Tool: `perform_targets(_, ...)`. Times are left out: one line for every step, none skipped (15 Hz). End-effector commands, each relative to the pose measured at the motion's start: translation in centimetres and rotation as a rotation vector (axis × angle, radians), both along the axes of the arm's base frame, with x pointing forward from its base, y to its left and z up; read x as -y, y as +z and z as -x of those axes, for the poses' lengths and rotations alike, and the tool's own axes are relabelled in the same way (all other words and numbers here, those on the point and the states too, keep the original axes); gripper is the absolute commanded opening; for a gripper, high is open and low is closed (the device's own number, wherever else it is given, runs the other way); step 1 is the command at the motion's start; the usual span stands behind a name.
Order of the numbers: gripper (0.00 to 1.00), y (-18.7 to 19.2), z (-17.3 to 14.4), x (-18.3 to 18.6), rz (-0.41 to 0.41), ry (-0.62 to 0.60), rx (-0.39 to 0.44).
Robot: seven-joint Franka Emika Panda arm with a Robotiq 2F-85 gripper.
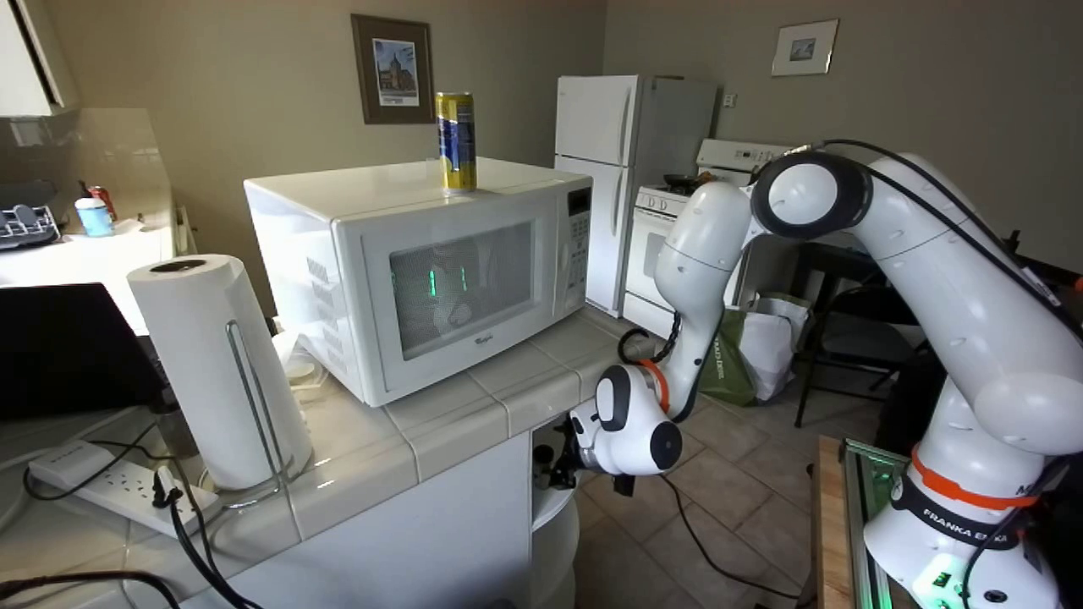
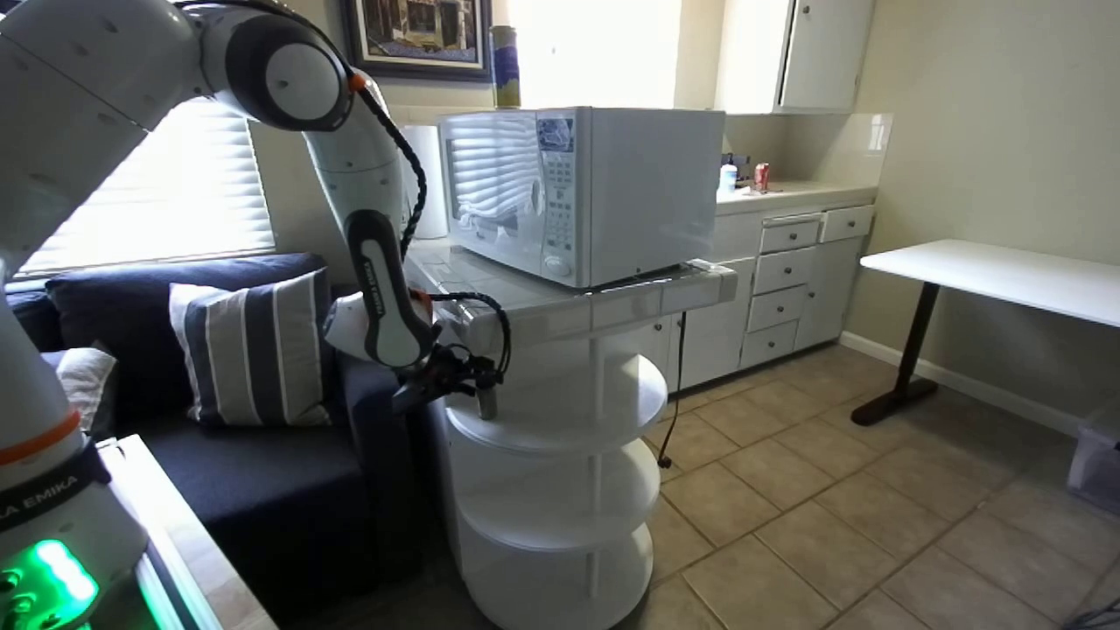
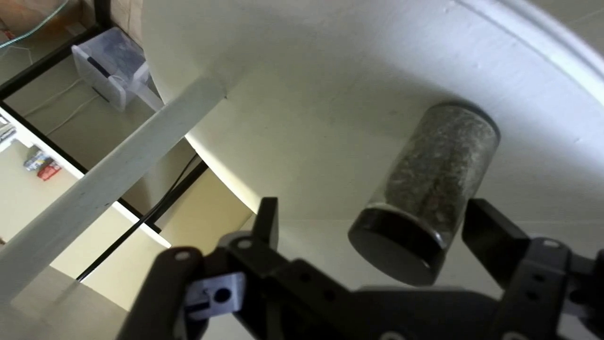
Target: Remove the spice bottle from the counter onto the top shelf of the kitchen counter
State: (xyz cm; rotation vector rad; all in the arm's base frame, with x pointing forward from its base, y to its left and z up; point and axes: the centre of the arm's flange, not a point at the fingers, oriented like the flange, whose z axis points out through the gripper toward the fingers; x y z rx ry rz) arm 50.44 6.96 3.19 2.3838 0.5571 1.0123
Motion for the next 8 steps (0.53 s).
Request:
perform_targets(1.00,-1.3,1.4,2.5,-0.037,0.014,0.006)
perform_targets(1.00,-1.2,1.5,2.4,-0.047,0.021,-0.003)
perform_targets(1.00,-1.0,1.6,2.3,-0.065,0.028,-0.017)
perform_targets(1.00,-0.7,1.7,2.1,-0.080,0.036,-0.030)
perform_targets(1.00,-0.5,1.9,1.9,-0.102,0.045,-0.056)
perform_targets(1.00,-0.3,2.0,1.7,-0.121,0.054,-0.082)
perform_targets(1.00,-0.1,2.2,1.6,-0.139,0.061,-0.109)
perform_targets(1.00,0.2,2.5,1.6,-0.151,0.064,-0.133)
